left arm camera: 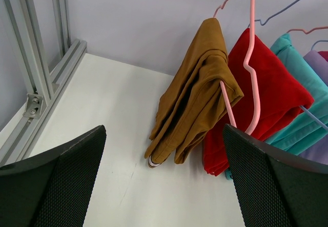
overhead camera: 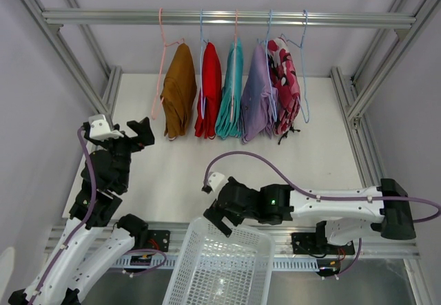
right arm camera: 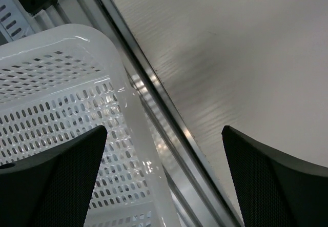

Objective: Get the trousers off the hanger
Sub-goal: Move the bin to the center of the board.

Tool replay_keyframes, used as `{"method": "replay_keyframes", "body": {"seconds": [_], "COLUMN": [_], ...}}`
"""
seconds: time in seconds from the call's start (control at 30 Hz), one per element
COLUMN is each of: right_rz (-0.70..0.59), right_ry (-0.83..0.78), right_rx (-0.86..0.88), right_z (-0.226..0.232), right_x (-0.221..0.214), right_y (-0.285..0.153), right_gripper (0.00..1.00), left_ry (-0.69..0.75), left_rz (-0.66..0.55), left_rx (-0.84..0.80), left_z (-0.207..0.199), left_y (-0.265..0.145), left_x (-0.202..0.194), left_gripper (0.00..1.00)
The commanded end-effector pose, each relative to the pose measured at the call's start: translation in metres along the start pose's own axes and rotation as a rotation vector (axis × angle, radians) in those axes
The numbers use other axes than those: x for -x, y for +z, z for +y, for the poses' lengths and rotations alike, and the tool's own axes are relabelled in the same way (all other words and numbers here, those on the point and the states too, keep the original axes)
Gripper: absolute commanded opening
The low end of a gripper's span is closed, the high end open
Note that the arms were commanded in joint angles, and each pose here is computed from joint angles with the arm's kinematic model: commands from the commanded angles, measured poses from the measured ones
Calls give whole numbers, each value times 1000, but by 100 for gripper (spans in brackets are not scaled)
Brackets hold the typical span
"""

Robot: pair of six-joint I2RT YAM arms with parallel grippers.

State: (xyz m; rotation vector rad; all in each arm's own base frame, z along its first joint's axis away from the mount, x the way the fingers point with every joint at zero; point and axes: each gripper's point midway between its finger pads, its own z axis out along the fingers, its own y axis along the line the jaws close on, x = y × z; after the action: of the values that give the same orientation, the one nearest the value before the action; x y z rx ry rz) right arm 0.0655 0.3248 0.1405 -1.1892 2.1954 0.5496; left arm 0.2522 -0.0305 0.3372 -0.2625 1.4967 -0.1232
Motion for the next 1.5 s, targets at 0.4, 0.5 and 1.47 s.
{"method": "replay_keyframes", "body": {"seconds": [0.4, 0.5, 1.47], "right_rz": [65, 60, -27], "right_ry": [-48, -41, 217], "right_rx": [-3, -20, -314], "right_z": [26, 21, -59], "right_x": [-18, -19, -55], "right_y": [33, 30, -34], "right_gripper": [86, 63, 0], "left_ry": [2, 7, 24], "left_rz": [-12, -8, -37], "left_rx": [-24, -24, -17], "left_z": [-6, -7, -4], "left_y": [2, 2, 0], "left_x": [0, -1, 5], "left_gripper": [99, 99, 100]}}
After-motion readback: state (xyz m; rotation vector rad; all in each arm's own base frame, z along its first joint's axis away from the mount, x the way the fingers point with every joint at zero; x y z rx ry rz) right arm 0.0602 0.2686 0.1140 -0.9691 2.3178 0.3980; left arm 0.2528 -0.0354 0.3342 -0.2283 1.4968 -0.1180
